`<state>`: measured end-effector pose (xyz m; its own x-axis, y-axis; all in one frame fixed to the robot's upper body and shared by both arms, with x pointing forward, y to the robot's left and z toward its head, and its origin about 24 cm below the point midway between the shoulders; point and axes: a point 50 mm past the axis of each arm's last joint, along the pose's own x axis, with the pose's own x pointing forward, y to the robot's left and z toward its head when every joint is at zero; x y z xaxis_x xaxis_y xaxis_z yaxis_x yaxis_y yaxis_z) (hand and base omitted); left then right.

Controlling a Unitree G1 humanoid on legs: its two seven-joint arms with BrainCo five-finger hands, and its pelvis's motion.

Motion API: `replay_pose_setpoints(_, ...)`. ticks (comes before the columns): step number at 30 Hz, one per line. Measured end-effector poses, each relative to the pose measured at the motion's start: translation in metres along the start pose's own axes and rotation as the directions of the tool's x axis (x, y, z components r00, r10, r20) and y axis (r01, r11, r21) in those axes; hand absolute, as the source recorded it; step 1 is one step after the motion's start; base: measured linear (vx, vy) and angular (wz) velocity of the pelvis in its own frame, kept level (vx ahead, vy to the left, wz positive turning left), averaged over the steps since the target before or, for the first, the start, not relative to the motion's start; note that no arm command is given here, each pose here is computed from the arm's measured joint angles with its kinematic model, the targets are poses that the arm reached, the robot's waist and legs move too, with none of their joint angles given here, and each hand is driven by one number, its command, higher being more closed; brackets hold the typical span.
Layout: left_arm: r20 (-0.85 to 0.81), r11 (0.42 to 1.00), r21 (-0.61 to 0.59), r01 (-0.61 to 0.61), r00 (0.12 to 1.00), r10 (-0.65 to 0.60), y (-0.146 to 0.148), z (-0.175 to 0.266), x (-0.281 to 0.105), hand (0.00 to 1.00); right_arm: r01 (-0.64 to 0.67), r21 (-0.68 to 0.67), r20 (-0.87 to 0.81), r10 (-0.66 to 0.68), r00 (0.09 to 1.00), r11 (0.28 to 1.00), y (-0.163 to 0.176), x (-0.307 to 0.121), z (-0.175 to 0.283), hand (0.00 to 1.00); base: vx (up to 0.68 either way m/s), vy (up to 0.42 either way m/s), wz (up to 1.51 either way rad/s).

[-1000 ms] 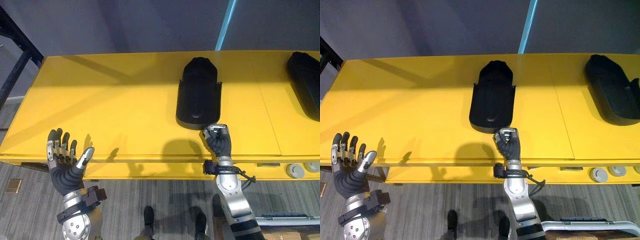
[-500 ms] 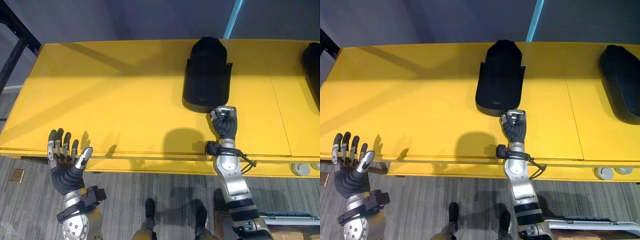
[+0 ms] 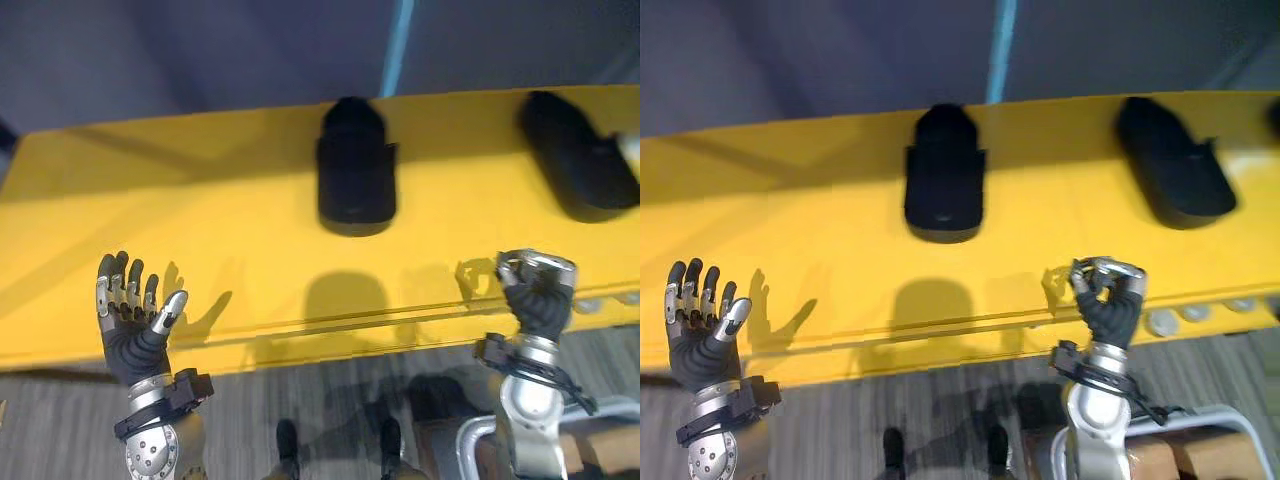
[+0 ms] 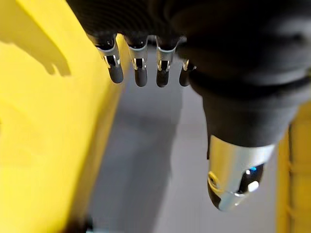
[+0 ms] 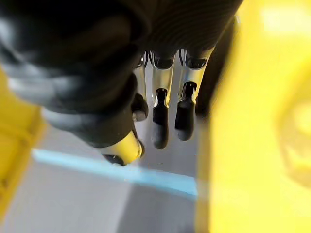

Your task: Walk over and take plastic housings, then place them on the shelf

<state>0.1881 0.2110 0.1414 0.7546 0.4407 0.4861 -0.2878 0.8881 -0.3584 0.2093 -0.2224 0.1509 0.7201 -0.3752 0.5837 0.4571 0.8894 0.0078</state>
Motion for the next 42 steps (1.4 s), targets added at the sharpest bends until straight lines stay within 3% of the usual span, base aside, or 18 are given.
replay_pose_setpoints(2,0.001,1.000,0.010,0.014,1.000,-0.014,-0.003,-0.001,0.000,0.00,-0.005,-0.077,-0.009,0.005,1.000,0.997,-0.018,-0.005,0.001,0.00,0.01,0.076,-1.64)
replay_pose_setpoints(5,-0.008,0.995,0.016,0.096,0.995,-0.095,-0.021,-0.011,0.005,0.00,0.122,-0.270,-0.123,-0.160,0.979,0.955,-0.077,-0.038,-0.006,0.00,-0.05,0.230,-1.36)
replay_pose_setpoints(9,-0.043,0.987,0.074,0.141,0.990,-0.138,-0.021,-0.021,0.006,0.00,0.128,-0.269,-0.198,-0.184,0.963,0.955,-0.079,-0.054,-0.013,0.00,-0.15,0.117,-2.17)
replay_pose_setpoints(17,-0.151,0.992,0.052,0.111,0.983,-0.102,-0.021,-0.046,0.001,0.00,0.152,-0.341,-0.319,-0.266,0.910,0.928,-0.092,-0.067,-0.040,0.00,-0.08,-0.046,-1.34)
replay_pose_setpoints(22,-0.196,0.997,0.026,0.079,0.978,-0.072,-0.024,-0.055,-0.004,0.00,0.045,-0.280,-0.382,-0.154,0.911,0.959,-0.071,-0.061,-0.056,0.00,0.06,-0.341,-0.96)
replay_pose_setpoints(28,-0.341,0.995,0.076,0.070,0.939,-0.040,-0.014,-0.088,-0.014,0.00,-0.024,-0.253,-0.404,-0.083,0.911,0.967,-0.056,-0.045,-0.075,0.00,0.12,-0.217,-0.31)
replay_pose_setpoints(34,-0.513,0.964,0.245,0.100,0.857,0.041,0.016,-0.122,-0.039,0.00,-0.043,-0.211,-0.510,-0.072,0.857,0.977,-0.025,-0.037,-0.113,0.00,0.04,0.105,-0.05)
replay_pose_setpoints(42,-0.619,0.917,0.360,0.174,0.780,0.095,0.040,-0.141,-0.060,0.00,-0.007,-0.172,-0.419,-0.067,0.906,0.985,0.021,0.011,-0.105,0.00,0.07,0.192,0.20)
